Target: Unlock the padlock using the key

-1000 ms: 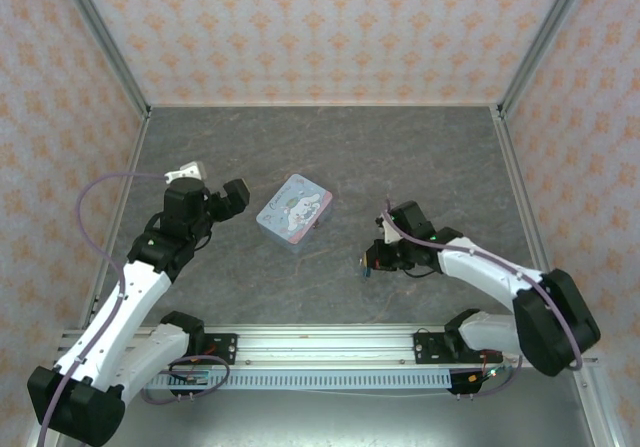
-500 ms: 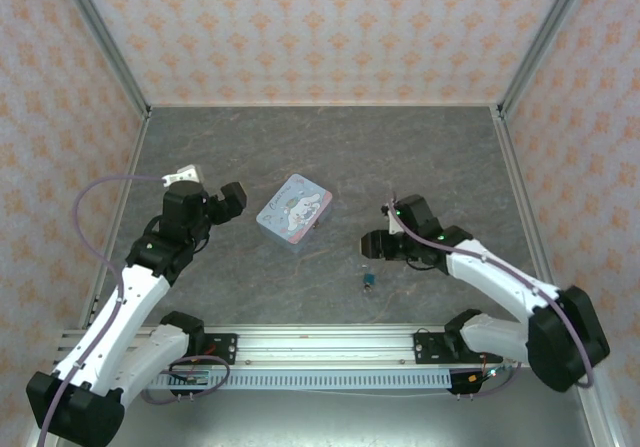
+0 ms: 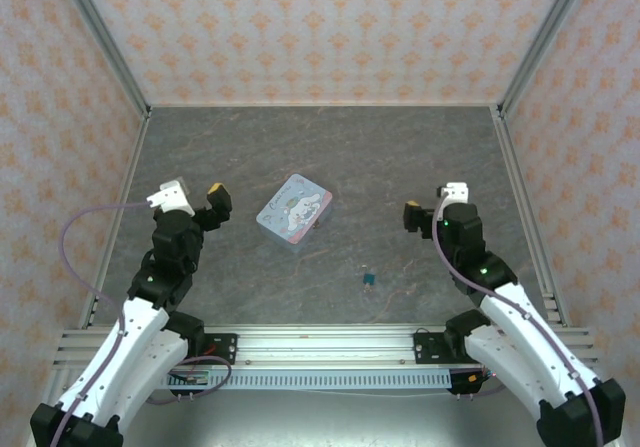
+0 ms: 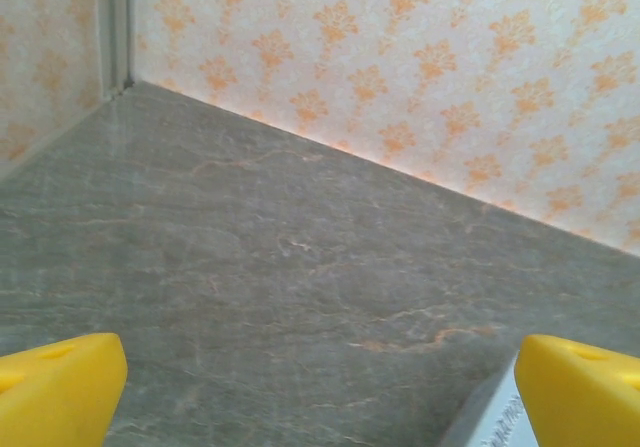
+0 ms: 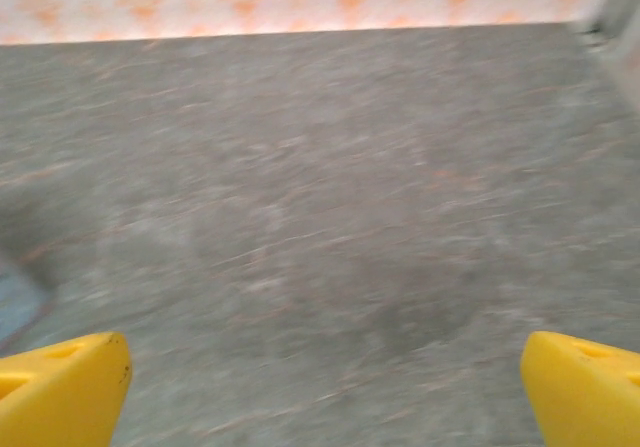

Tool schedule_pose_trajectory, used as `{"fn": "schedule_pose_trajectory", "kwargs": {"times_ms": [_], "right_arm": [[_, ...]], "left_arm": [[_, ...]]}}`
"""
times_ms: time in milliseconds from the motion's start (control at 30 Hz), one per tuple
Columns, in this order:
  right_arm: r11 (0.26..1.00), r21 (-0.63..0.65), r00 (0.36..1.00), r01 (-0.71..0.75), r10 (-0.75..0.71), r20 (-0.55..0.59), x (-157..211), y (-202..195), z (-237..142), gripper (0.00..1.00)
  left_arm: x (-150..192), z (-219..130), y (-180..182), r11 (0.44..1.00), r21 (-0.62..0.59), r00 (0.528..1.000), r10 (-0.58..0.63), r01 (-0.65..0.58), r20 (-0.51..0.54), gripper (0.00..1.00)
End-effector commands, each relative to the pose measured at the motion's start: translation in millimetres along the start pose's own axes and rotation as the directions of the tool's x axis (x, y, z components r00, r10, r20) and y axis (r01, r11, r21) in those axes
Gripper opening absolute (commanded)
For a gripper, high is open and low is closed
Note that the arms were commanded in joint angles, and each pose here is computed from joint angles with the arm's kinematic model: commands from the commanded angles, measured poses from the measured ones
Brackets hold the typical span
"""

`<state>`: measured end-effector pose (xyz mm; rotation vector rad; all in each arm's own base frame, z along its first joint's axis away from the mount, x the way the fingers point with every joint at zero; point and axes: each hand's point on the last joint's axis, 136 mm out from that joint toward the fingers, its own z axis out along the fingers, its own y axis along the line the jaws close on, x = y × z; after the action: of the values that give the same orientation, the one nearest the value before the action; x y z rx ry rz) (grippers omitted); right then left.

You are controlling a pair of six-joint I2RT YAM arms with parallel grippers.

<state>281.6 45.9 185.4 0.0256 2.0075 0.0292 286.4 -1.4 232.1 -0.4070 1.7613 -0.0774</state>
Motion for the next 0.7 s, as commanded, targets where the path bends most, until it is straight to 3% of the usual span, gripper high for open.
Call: {"fn": "schedule_pose_trajectory", "kwargs": {"times_ms": [0,200,433,667], "right_arm": [[0.99,0.14,0.991,0.008,-0.027,0.129,-12,-36,9,0.99],[0.974,0.156,0.959,-0.165,0.122,0.255,-3,-61,38,0.99],[0.994,0.096,0.983,-0.049,0.031,0.18,18,-49,74,0.99],[0.997,0.068,0.989,-0.021,0.011,0.147,20,-47,97,0.99]], "left_arm": [[-18,2,8,0.99,-0.074,0.989,0.122,-0.116,0.08,1.0],[9,22,29,0.953,-0.197,0.972,0.236,-0.232,-0.002,1.0],[36,47,36,0.921,-0.232,0.95,0.31,-0.312,-0.046,1.0],[47,69,27,0.92,-0.169,0.935,0.355,-0.353,-0.018,1.0]]}}
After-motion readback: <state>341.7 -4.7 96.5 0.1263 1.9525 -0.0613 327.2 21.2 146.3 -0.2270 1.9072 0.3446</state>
